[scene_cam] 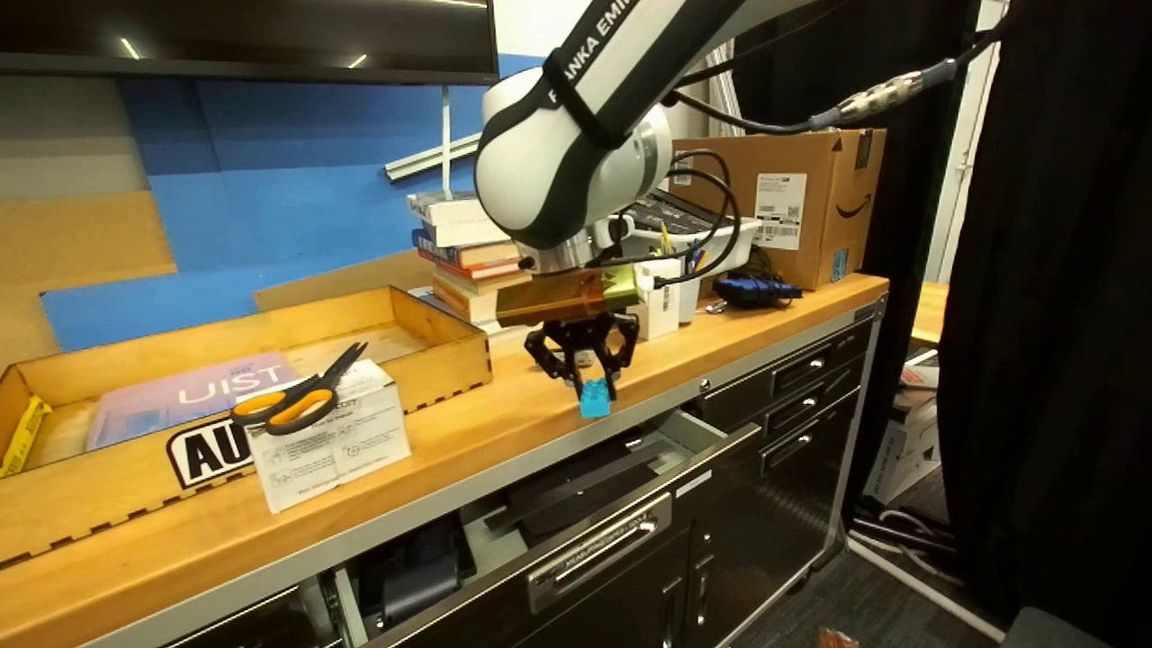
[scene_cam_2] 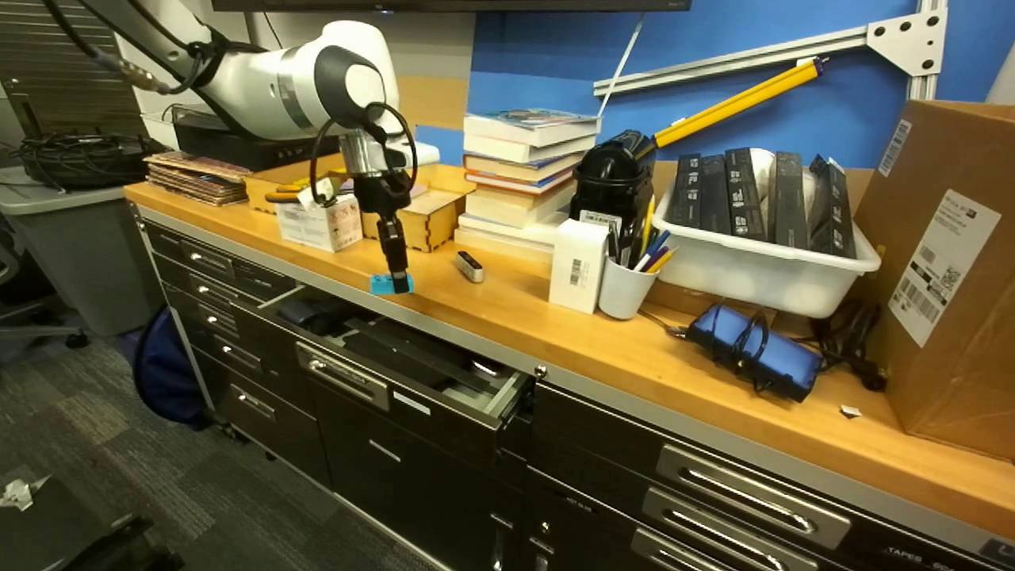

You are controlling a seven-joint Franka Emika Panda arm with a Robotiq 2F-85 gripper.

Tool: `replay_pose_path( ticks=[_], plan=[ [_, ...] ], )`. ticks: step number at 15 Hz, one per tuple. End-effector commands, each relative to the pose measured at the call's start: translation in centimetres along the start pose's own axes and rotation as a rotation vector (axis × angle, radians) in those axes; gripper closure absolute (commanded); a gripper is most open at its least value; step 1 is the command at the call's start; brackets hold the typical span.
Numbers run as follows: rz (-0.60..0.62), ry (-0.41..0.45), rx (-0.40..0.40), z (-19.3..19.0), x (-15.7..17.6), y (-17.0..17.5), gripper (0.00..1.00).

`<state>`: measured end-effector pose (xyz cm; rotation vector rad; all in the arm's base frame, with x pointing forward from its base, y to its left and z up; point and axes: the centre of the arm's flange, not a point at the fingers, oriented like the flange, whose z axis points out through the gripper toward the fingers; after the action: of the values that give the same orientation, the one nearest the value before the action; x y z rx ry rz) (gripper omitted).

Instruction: Put the blue building block inside the open drawer

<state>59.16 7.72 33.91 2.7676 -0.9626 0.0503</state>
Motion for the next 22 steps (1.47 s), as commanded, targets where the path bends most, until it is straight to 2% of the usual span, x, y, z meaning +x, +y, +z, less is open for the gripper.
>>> replay_pose_path(
  ticks=[1, 6, 9, 14, 18, 19, 20, 22],
  plan=[
    [0.042, -0.015, -0.017, 2.4, -2.2, 4.6, 0.86],
    [0.117, 0.015, -0.023, 7.1, -3.8, 3.6, 0.86],
    [0.134, 0.049, -0.030, 8.6, -4.4, 1.8, 0.86],
    [0.162, 0.103, -0.018, 9.0, -4.6, -0.7, 0.86],
    [0.202, 0.105, -0.003, 8.8, -4.0, -1.4, 0.83],
    [0.212, 0.099, -0.006, 8.8, -3.9, -1.3, 0.39],
    [0.214, 0.094, -0.010, 8.8, -3.9, -1.2, 0.38],
    [0.221, 0.085, -0.014, 8.8, -4.1, -0.6, 0.25]
  ],
)
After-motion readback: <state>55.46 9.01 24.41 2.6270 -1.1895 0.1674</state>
